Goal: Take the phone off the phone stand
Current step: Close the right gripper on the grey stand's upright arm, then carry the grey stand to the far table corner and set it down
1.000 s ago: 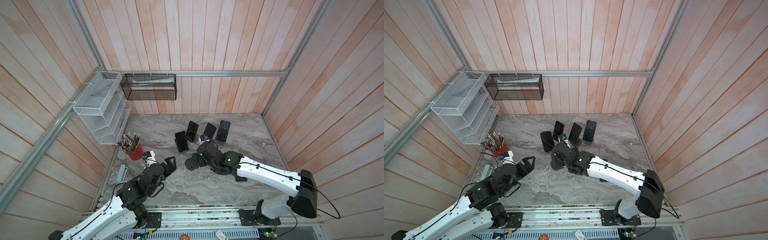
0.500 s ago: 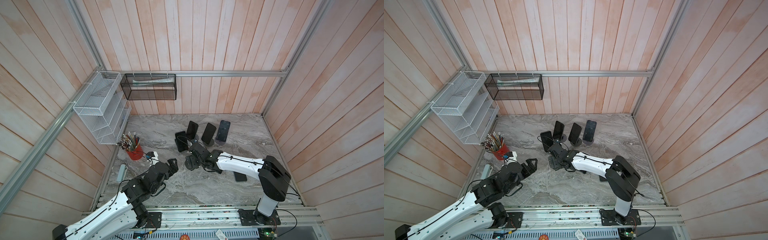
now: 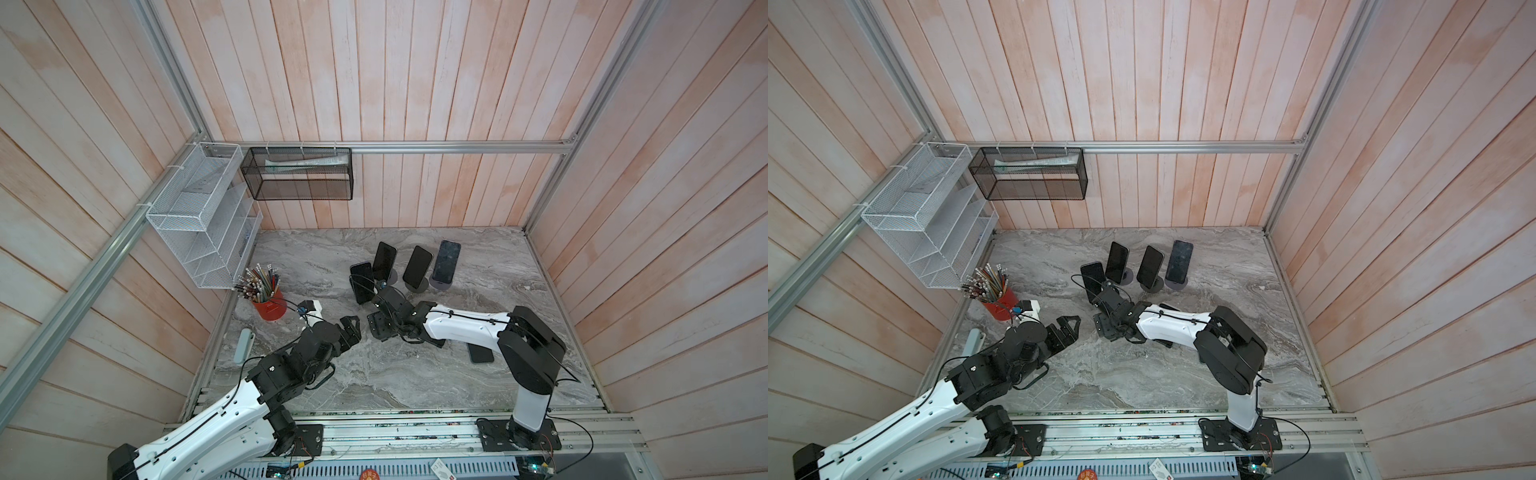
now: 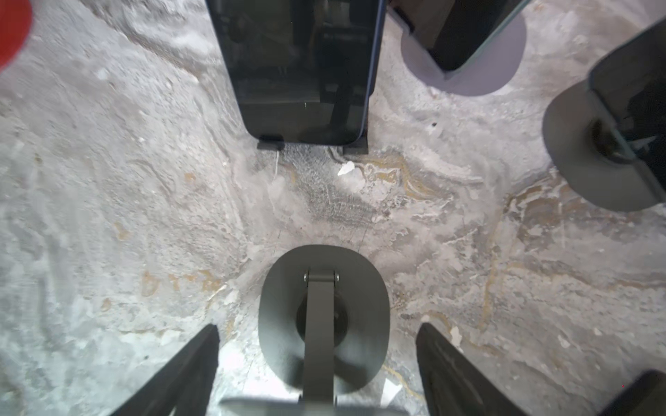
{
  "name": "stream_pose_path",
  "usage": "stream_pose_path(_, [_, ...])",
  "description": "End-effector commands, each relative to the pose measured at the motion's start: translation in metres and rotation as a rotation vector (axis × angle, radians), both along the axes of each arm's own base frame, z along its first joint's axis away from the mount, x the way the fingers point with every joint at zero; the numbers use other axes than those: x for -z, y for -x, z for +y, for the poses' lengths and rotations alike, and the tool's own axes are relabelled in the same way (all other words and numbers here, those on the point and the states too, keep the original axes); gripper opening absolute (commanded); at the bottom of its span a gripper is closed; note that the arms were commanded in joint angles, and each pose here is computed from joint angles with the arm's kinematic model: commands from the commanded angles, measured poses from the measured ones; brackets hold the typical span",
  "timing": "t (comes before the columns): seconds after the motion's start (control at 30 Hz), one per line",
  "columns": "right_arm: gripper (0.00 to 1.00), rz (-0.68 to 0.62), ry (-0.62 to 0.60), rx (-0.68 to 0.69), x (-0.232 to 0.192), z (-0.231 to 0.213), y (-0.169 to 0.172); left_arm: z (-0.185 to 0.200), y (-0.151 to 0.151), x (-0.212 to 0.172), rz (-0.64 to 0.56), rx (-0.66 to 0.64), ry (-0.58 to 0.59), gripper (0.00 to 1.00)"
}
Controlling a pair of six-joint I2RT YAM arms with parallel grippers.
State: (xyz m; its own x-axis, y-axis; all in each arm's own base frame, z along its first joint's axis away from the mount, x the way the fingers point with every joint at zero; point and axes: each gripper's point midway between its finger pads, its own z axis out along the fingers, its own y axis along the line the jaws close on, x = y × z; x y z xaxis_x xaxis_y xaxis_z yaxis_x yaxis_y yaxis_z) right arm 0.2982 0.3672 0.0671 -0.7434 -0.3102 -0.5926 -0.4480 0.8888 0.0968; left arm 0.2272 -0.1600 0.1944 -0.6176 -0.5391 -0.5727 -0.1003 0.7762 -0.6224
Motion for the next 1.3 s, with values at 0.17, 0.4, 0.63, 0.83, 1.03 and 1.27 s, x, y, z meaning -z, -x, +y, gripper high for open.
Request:
stream_pose_path(0.17, [0.65, 0.007, -0.013, 0.040, 0.001, 0.004, -0.002, 0.002, 0.001, -0.018, -0.038, 0.007, 0.029, 0.97])
stream_pose_path(0.4, [0.57, -0.036, -0.040, 0.042, -0.024, 0.002, 0.000, 0.006, 0.003, -0.019, -0.044, 0.001, 0.026, 0.97])
stream_pose_path(0.63, [0.54, -0.094, -0.009, 0.034, -0.054, -0.006, -0.003, 0.003, 0.001, -0.028, -0.067, 0.013, 0.034, 0.97])
stream_pose_path(0.83, [0.54, -0.221, -0.012, 0.070, -0.116, -0.025, -0.010, 0.001, -0.005, -0.047, -0.118, 0.021, 0.020, 0.97])
stream_pose_path(1.03, [0.54, -0.342, -0.042, 0.128, -0.181, -0.049, -0.021, -0.005, -0.009, -0.053, -0.140, 0.029, 0.027, 0.97])
stream_pose_path(1.27, [0.54, -0.450, -0.071, 0.251, -0.249, -0.105, -0.055, -0.009, -0.012, -0.055, -0.152, 0.042, 0.026, 0.97])
